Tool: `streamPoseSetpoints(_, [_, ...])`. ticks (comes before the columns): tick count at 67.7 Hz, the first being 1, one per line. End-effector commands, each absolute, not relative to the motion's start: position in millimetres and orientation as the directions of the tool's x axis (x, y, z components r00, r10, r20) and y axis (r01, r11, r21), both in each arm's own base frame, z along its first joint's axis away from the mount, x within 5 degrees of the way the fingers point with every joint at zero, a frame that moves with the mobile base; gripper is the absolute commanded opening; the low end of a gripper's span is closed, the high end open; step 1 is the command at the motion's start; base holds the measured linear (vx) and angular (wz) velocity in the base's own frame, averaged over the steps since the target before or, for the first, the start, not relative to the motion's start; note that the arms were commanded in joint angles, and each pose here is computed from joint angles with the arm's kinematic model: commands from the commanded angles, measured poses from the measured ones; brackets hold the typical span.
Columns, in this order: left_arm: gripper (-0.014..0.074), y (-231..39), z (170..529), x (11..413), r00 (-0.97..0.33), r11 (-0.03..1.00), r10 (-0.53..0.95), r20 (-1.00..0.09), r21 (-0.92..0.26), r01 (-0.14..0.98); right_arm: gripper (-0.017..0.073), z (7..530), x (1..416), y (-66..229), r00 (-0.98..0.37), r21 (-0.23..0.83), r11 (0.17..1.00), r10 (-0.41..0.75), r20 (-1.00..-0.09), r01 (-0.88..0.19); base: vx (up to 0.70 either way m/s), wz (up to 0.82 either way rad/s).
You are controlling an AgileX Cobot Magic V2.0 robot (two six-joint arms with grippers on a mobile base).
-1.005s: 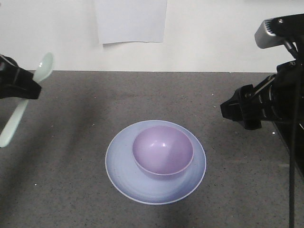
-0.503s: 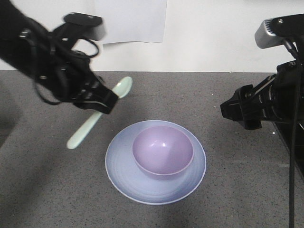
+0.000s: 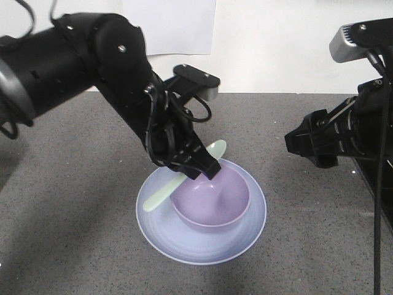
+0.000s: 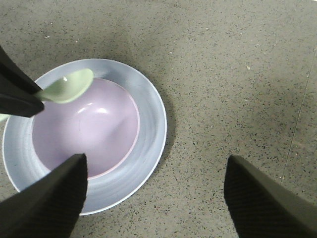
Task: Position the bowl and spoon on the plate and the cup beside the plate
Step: 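Swing the left gripper with the spoon over the bowl and lower, then release the spoon into the bowl and raise the left gripper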
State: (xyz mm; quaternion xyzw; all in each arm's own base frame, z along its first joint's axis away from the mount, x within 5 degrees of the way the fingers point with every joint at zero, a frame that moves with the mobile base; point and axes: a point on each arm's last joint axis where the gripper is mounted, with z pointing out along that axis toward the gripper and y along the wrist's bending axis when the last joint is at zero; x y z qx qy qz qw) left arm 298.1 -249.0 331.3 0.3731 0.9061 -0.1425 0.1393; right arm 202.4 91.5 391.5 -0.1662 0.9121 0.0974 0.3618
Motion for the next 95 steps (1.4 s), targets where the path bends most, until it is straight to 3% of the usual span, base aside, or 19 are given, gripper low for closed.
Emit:
streamPoseSetpoints(1, [-0.0008, -252.2, 352.7, 291.9, -0.649, 0.66, 0.633, -0.422, -0.143, 0.737, 0.0559, 407.5, 200.8, 89.5, -0.617, 0.052, 0.924, -0.209, -0.758, -0.378, 0.0, 0.0])
streamPoseSetpoints(52, [0.0039, -263.2, 321.0, 305.6, -0.66, 0.666, 0.666, -0.347, -0.122, 0.736, 0.0559, 407.6, 200.8, 89.5, -0.617, 0.052, 0.924, -0.209, -0.759, -0.378, 0.0, 0.0])
streamPoseSetpoints(63, [0.0115, -263.2, 321.0, 305.6, -0.66, 0.666, 0.666, -0.347, -0.122, 0.736, 0.0559, 407.6, 200.8, 89.5, -0.616, 0.051, 0.924, -0.211, -0.759, -0.379, 0.0, 0.0])
streamPoseSetpoints(95, [0.0448, -263.2, 321.0, 305.6, -0.66, 0.666, 0.666, -0.347, -0.122, 0.736, 0.0559, 407.6, 200.9, 89.5, -0.616, 0.05, 0.924, -0.212, -0.759, -0.379, 0.0, 0.0])
